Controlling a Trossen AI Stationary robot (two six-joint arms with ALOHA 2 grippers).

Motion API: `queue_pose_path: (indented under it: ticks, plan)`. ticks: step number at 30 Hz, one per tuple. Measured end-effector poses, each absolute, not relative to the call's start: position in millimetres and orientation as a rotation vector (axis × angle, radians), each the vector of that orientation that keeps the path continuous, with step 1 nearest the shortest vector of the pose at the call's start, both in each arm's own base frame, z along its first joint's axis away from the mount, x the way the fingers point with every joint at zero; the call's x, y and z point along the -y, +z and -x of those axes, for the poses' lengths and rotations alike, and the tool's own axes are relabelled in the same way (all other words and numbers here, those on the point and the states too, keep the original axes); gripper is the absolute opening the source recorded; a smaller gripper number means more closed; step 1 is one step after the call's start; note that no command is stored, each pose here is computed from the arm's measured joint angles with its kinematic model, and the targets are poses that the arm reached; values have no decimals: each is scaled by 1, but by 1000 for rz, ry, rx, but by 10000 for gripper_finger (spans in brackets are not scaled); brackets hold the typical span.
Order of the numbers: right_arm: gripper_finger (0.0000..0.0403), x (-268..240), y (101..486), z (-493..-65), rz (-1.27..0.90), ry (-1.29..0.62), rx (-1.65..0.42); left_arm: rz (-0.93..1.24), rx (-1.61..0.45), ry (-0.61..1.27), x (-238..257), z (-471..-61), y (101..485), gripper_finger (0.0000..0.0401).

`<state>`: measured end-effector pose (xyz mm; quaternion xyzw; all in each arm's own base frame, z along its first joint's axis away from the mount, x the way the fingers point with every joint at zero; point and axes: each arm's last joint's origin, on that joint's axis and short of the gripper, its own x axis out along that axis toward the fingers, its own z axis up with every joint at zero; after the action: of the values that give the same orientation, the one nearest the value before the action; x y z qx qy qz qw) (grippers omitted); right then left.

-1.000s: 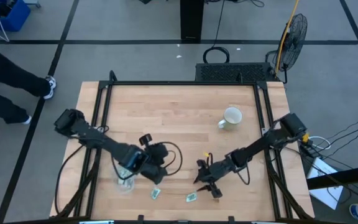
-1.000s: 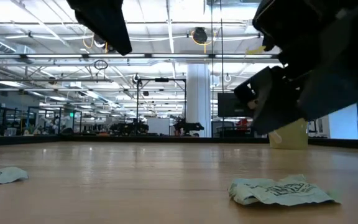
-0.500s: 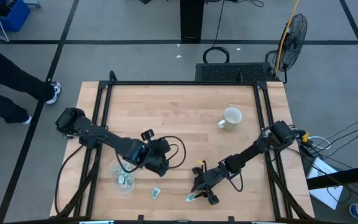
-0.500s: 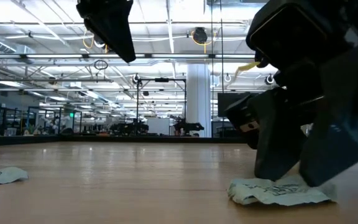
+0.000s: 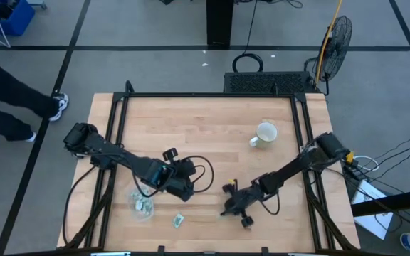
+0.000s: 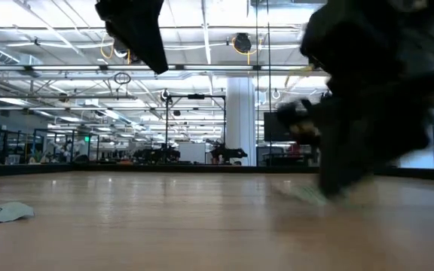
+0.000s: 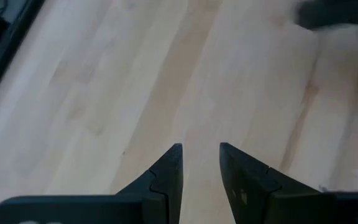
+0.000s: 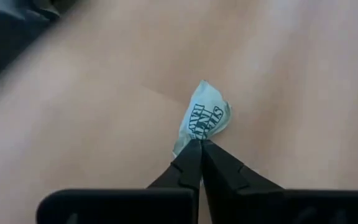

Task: Pick and place Stevia / Truvia into bins
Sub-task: Put the stevia packet into the transparent bin

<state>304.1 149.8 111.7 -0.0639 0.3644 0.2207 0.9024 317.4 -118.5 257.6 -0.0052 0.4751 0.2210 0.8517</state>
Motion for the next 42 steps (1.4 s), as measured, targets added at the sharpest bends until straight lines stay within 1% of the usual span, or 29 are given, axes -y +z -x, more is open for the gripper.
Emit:
queue_pose_path:
  ticks: [2, 4, 6, 7, 10, 12, 14, 20, 22, 26, 29, 33, 37, 42]
  plan:
    - [4, -137, 134, -303, 219, 336, -713, 38, -975, 428, 121, -321, 259, 111]
    - [3, -122, 157, -302, 299, 190, -677, 29, -948, 352, 124, -327, 261, 111]
    - [2, -105, 172, -299, 330, 92, -678, -26, -905, 271, 128, -333, 264, 111]
    - [2, -98, 177, -298, 318, 72, -678, -65, -881, 236, 130, -335, 266, 111]
    - [2, -77, 190, -300, 196, 114, -663, -231, -832, 158, 131, -343, 267, 111]
    - [1, -68, 192, -301, 113, 168, -669, -350, -812, 158, 130, -347, 266, 111]
    - [1, -59, 190, -303, 68, 178, -685, -422, -811, 174, 126, -351, 264, 111]
    - [1, -40, 190, -305, 39, 124, -694, -432, -866, 184, 117, -366, 241, 118]
    - [1, -35, 191, -306, 42, 114, -686, -464, -929, 182, 114, -366, 231, 128]
    - [1, -24, 193, -309, 39, 81, -663, -515, -977, 232, 109, -374, 212, 156]
    - [1, -17, 194, -310, 31, 58, -643, -599, -976, 290, 106, -379, 203, 175]
    - [1, -9, 195, -311, 19, 36, -631, -642, -986, 296, 103, -384, 195, 191]
    - [1, -6, 195, -311, -24, 41, -637, -668, -975, 364, 99, -386, 195, 191]
    - [1, -6, 196, -312, -51, 56, -628, -680, -965, 388, 95, -388, 195, 175]
